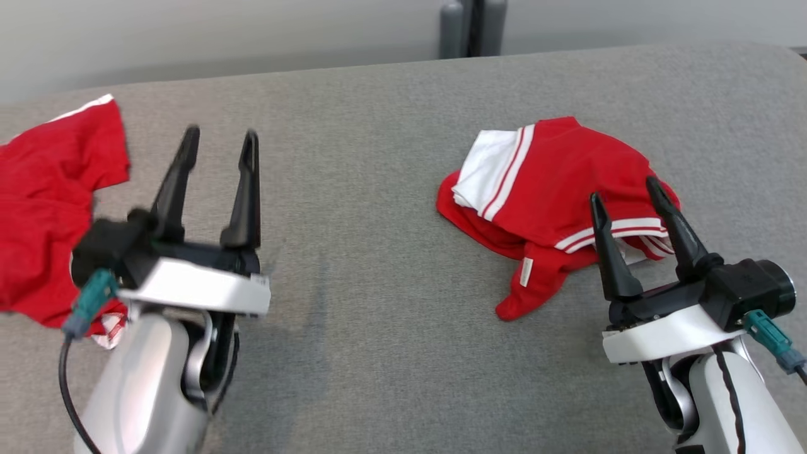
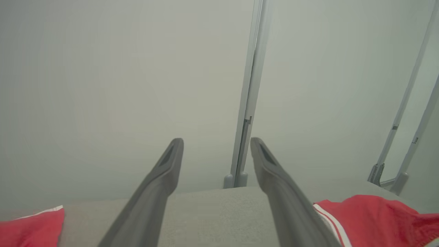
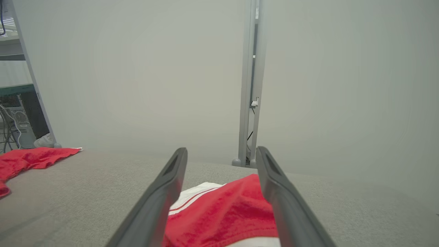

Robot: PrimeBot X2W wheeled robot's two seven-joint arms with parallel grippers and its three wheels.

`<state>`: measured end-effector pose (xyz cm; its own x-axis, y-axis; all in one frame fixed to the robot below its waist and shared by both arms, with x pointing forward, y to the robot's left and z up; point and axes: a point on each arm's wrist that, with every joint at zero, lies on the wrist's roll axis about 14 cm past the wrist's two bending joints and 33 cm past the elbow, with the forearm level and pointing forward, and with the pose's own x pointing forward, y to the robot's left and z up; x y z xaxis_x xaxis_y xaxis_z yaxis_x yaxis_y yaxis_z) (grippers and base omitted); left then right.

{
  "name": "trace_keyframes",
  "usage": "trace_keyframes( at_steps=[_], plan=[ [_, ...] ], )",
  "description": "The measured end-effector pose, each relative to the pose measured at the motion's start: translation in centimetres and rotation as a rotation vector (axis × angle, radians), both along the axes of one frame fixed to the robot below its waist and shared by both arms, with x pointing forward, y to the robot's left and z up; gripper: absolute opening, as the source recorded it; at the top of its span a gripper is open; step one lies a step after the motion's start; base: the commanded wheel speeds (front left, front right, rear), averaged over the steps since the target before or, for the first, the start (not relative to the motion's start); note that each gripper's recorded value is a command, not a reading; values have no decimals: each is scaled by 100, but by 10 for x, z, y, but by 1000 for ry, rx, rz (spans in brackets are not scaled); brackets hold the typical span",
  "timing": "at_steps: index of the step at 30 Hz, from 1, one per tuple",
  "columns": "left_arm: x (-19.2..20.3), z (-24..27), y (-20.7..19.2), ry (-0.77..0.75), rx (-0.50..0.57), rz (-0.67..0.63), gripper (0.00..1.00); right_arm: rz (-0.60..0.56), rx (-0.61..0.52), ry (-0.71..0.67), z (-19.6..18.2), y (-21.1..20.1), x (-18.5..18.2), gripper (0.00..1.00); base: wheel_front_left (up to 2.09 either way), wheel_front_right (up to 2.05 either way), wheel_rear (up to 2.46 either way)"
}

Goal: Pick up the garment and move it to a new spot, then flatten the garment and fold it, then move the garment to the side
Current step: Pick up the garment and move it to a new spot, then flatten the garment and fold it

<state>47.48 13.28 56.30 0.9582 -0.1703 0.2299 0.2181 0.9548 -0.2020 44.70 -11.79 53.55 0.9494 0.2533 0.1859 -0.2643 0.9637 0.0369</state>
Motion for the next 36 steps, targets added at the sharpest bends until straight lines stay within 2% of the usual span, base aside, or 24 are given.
trace_keyframes(
  at_steps=[7,16,27,36],
  plan=[
    [-43,-29,19,70,-28,83,100,56,-15,2,-1,19,-1,100,0,0,0],
    [-52,-32,23,70,-19,99,100,88,-51,25,-12,28,-1,100,0,0,0],
    [-53,-50,27,125,-52,109,100,231,-349,212,-74,55,17,100,0,0,0],
    [-56,-55,36,148,-74,144,100,290,-488,326,-107,64,30,100,0,0,0]
  ],
)
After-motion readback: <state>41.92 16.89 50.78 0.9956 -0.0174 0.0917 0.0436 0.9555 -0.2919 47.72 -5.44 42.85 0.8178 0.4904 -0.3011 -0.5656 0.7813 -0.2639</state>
